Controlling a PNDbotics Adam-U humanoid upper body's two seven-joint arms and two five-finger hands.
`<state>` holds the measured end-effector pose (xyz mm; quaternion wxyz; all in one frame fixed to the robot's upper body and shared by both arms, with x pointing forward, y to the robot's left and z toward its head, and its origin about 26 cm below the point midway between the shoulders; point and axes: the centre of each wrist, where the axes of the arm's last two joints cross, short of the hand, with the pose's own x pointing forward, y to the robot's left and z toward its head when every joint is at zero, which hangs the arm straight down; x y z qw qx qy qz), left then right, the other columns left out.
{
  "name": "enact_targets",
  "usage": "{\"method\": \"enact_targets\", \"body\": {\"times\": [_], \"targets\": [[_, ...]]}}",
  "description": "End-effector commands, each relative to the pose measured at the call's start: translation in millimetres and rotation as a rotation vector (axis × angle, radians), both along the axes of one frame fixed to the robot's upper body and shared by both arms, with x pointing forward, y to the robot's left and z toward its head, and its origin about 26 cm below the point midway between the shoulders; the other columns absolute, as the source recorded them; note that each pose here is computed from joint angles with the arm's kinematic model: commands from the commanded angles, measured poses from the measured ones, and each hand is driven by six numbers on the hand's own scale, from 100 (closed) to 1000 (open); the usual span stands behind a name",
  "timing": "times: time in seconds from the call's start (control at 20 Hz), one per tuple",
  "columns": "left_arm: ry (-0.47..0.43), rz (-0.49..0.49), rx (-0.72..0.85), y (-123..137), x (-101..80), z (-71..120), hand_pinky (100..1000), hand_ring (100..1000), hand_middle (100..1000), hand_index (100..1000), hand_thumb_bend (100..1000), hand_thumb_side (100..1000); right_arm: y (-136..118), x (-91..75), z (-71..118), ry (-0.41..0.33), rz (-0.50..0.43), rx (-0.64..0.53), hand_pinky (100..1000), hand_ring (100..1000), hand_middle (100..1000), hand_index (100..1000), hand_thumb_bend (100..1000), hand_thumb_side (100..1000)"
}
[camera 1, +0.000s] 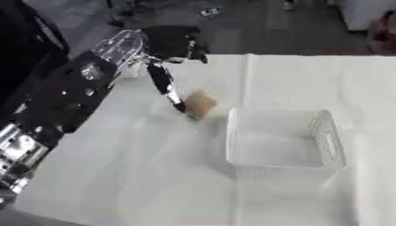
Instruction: Pick up objects on the table and place them in the box.
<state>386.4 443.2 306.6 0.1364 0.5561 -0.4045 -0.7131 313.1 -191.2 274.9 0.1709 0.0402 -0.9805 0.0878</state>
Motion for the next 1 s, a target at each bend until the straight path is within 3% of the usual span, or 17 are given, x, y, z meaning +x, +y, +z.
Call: {"method": "enact_targets", "body": {"times": [0.05, 0.5, 1.0], "targets": [[-0.031, 0.047, 0.000, 5.2, -4.3, 18.2, 1000, 838, 879, 881, 988, 998, 3.8, -3.3, 9.4, -0.033, 0.019, -0.007, 100, 356, 424, 807, 157, 1000], [0.017, 0.177, -0.030, 12.9, -2.6, 16.7, 1000, 889, 932, 957, 1000, 1000, 7.9, -3.9, 14.8, -0.044, 0.034, -0.020, 100, 356, 426, 811, 157, 1000], [0.071, 0.276, -0.079, 16.7, -2.1, 15.1, 1000, 893, 939, 974, 1000, 1000, 12.3, -4.6, 20.6, -0.059, 0.050, -0.023, 100, 355, 425, 814, 157, 1000]]}}
